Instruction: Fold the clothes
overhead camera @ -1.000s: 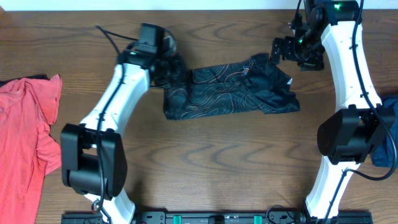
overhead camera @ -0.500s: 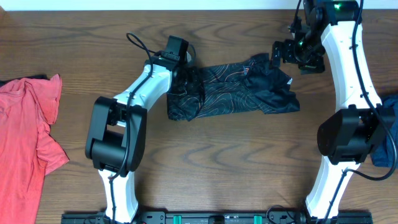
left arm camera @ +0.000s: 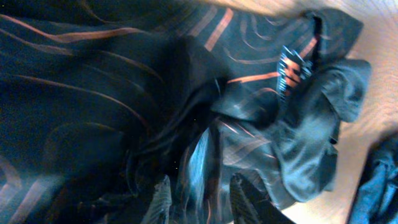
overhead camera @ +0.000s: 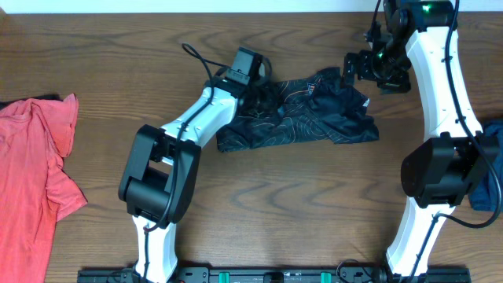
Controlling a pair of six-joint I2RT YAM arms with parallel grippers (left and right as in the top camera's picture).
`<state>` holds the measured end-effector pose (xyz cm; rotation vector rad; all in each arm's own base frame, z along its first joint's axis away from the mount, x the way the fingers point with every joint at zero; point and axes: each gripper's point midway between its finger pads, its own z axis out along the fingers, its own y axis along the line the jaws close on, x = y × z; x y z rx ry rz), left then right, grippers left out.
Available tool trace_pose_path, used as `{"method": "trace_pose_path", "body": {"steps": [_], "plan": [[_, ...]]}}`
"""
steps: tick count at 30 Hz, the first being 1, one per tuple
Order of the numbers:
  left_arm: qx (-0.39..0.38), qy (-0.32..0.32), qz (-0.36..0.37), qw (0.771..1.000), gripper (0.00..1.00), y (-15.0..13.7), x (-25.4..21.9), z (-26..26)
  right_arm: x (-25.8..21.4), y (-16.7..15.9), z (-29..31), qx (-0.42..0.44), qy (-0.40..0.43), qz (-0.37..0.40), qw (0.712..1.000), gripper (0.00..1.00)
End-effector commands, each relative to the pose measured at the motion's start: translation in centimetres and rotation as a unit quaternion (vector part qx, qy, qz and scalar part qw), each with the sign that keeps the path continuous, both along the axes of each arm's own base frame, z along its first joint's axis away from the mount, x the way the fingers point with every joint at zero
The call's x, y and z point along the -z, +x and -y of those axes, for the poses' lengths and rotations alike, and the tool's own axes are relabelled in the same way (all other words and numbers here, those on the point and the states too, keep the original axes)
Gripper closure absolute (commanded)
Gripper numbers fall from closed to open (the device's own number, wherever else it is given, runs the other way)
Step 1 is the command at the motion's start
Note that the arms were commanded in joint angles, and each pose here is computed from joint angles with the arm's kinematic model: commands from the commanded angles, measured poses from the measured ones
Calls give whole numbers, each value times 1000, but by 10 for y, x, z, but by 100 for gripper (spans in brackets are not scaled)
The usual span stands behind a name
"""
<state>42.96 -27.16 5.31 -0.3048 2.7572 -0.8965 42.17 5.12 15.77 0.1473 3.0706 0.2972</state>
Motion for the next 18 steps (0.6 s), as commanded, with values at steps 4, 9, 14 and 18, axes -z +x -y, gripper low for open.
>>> {"method": "trace_pose_path", "body": {"steps": [4,9,14,18], "plan": [[-5,-8,0,1000,70,3,-3,7,1,-5,-4,-10,2,-9,1000,1],[-1,-23,-13,1000,81,-1,-4,8,1,-7,-4,-10,2,-12,1000,1],[-22,30,-42,998,94,-10,12,-12,1,-7,-4,-10,2,-13,1000,1],[-37,113,-65,991,94,-23,29,-46,1,-8,-4,-10,2,-14,1000,1]]}}
